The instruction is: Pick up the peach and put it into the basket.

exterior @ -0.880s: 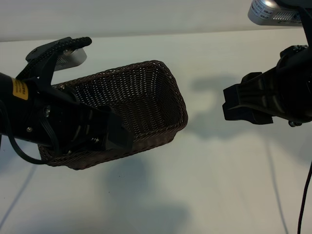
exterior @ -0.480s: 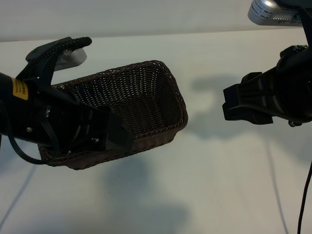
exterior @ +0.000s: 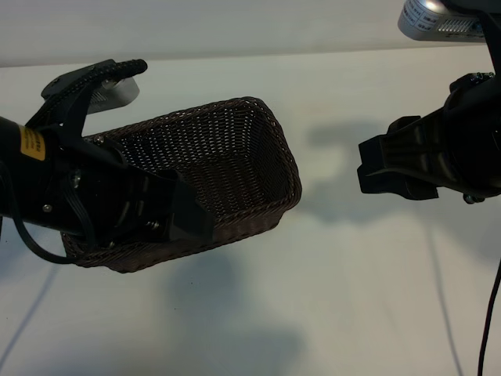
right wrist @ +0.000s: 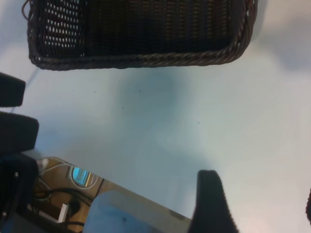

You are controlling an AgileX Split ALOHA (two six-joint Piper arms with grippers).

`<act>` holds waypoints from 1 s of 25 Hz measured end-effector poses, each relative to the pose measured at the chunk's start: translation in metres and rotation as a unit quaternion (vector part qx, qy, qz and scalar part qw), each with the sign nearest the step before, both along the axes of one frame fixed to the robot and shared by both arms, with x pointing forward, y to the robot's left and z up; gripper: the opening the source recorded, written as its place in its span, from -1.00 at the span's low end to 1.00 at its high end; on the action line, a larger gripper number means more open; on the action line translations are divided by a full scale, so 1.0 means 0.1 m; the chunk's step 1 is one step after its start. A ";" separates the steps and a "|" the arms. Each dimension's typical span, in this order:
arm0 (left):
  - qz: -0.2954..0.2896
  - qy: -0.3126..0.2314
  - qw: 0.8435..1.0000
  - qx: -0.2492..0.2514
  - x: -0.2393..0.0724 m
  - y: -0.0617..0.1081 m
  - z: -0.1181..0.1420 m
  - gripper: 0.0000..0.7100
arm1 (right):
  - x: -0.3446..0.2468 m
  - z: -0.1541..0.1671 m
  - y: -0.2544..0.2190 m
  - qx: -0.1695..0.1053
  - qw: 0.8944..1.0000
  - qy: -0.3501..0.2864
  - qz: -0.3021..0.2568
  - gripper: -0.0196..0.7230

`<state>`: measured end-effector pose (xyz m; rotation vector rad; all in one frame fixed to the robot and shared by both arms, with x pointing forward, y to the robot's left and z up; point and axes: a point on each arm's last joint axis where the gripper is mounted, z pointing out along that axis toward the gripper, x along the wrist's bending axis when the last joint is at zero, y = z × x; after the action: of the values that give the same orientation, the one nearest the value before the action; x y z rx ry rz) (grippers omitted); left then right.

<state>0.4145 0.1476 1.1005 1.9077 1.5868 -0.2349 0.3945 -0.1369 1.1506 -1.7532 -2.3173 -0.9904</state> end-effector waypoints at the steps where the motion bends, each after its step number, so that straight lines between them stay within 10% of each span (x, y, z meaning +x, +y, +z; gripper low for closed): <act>1: 0.000 0.000 1.000 0.000 0.00 0.00 0.00 0.66 | 0.00 0.00 0.00 0.000 1.000 0.000 0.000 0.31; 25: 0.000 -0.020 1.000 -0.002 0.03 0.00 0.01 0.66 | 0.00 0.00 0.00 0.000 1.000 0.000 0.000 0.31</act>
<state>0.4173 0.1473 1.1017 1.8978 1.5585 -0.1995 0.3945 -0.1369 1.1506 -1.7532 -2.3173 -0.9904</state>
